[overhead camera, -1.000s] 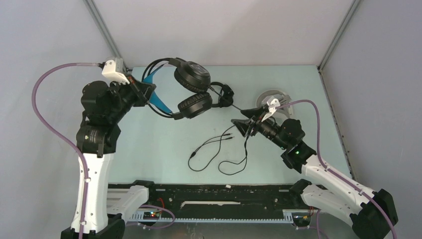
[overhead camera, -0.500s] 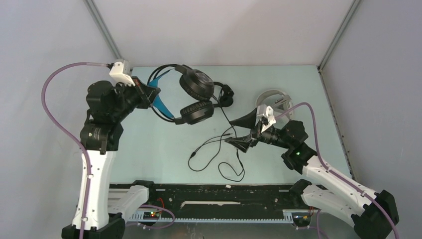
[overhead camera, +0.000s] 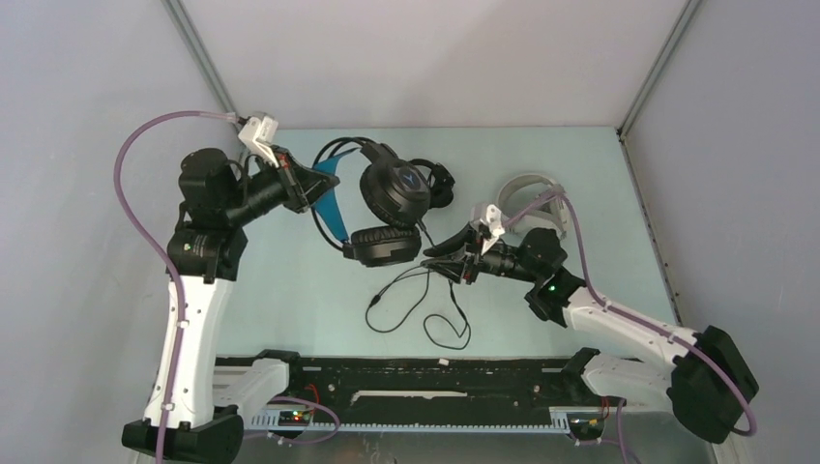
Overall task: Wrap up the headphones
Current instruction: Wrap the headphones cable around the headphones.
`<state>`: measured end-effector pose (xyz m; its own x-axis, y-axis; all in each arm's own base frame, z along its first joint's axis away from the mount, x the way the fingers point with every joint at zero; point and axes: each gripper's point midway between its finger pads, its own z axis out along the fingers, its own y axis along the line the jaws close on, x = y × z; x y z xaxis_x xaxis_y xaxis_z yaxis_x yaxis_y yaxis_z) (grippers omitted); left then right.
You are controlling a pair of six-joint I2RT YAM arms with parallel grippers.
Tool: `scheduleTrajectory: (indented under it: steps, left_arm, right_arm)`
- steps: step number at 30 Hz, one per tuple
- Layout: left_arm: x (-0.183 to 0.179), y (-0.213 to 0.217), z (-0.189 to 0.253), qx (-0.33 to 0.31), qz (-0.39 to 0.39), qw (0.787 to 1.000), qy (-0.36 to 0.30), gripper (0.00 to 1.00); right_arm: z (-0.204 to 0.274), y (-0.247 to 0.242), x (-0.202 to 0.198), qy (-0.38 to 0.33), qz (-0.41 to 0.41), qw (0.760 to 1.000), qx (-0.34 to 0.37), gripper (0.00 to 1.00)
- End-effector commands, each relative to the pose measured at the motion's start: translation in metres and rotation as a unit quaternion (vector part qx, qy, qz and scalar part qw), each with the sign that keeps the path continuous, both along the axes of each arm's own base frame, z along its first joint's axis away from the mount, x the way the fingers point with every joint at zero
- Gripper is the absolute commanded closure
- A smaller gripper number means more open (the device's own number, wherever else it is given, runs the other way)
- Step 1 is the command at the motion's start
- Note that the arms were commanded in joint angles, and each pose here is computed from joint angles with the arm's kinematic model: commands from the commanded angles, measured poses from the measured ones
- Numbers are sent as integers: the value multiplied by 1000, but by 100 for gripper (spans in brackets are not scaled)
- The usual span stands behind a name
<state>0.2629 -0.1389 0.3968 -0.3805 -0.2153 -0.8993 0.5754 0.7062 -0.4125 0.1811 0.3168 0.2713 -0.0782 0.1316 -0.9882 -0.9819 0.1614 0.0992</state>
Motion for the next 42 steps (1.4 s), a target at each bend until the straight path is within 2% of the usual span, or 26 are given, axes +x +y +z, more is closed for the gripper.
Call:
scheduleTrajectory:
  steps: [1,9,15,19,26,33,37,42]
  left_arm:
    - [-17,-18,19,-39,-69,997,-26,100]
    - [-42,-35,45,-100,-146,983,-40,100]
    - [-46,-46,33,-92,-167,981,-24,100]
    - [-55,-62,0,-42,-195,980,13,100]
    - [-81,-79,-37,17,-252,967,26,100]
    - [-110,-90,-85,109,-329,937,35,100]
    - [-104,-78,-116,220,-296,929,21,100]
    - [-74,-41,-131,351,-185,918,-7,100]
  right_arm:
    - [19,13,6,-16,4,999,32,68]
    - [-6,23,21,-4,-16,1000,23,74]
    - [-14,30,34,11,-16,999,41,77]
    - [2,26,41,-2,-23,997,71,84]
    - [17,18,54,-19,-49,996,68,85]
    - [16,15,65,-26,-73,996,33,87]
    - [18,7,70,-26,-92,995,24,87]
    - [22,-1,73,-20,-111,993,-19,87]
